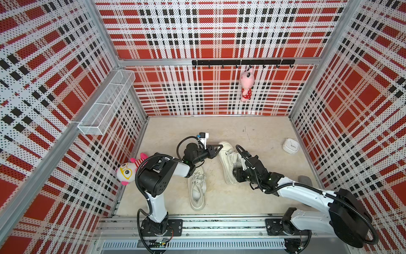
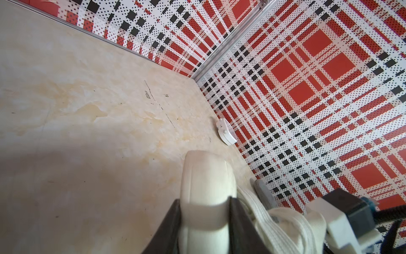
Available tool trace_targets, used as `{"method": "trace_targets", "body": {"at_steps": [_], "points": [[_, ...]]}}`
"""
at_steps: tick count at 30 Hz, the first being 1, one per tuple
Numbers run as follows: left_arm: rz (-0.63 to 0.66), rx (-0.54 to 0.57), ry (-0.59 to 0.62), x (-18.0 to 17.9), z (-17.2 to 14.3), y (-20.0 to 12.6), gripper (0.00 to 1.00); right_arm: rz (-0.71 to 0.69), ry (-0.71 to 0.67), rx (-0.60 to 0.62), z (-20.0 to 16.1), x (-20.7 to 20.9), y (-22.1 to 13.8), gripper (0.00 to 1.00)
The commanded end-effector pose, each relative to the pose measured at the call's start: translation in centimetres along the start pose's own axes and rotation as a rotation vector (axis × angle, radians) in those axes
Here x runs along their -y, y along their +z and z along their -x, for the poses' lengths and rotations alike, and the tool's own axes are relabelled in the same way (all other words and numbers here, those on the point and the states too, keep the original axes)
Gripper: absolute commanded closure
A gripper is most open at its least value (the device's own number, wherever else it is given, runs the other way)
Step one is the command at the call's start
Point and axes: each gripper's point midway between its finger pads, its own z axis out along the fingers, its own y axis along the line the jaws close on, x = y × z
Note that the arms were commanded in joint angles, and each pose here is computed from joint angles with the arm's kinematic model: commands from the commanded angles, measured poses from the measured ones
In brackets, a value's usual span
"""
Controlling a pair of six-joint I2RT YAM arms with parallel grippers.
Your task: Remove the insole from the shoe
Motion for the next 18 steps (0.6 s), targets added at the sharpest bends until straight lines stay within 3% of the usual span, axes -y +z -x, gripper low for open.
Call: {"method": "trace_targets", "body": {"at_steps": [1, 11, 18], "points": [[-0.082, 0.017, 0.076, 2.8, 1.1, 0.3, 0.72, 0.001, 0.054, 0.08, 2.7, 0.2, 0.6, 0.64], [-0.095, -0.003, 0.079, 2.9, 0.4, 0.6, 0.73, -0.062, 0.064, -0.011, 2.0, 3.0, 2.0, 0.52], [-0.122, -0.017, 0.099, 3.6, 0.2, 0.9, 0.74, -0.045, 0.062, -0.042, 0.9, 3.5, 2.9, 0.5]]}}
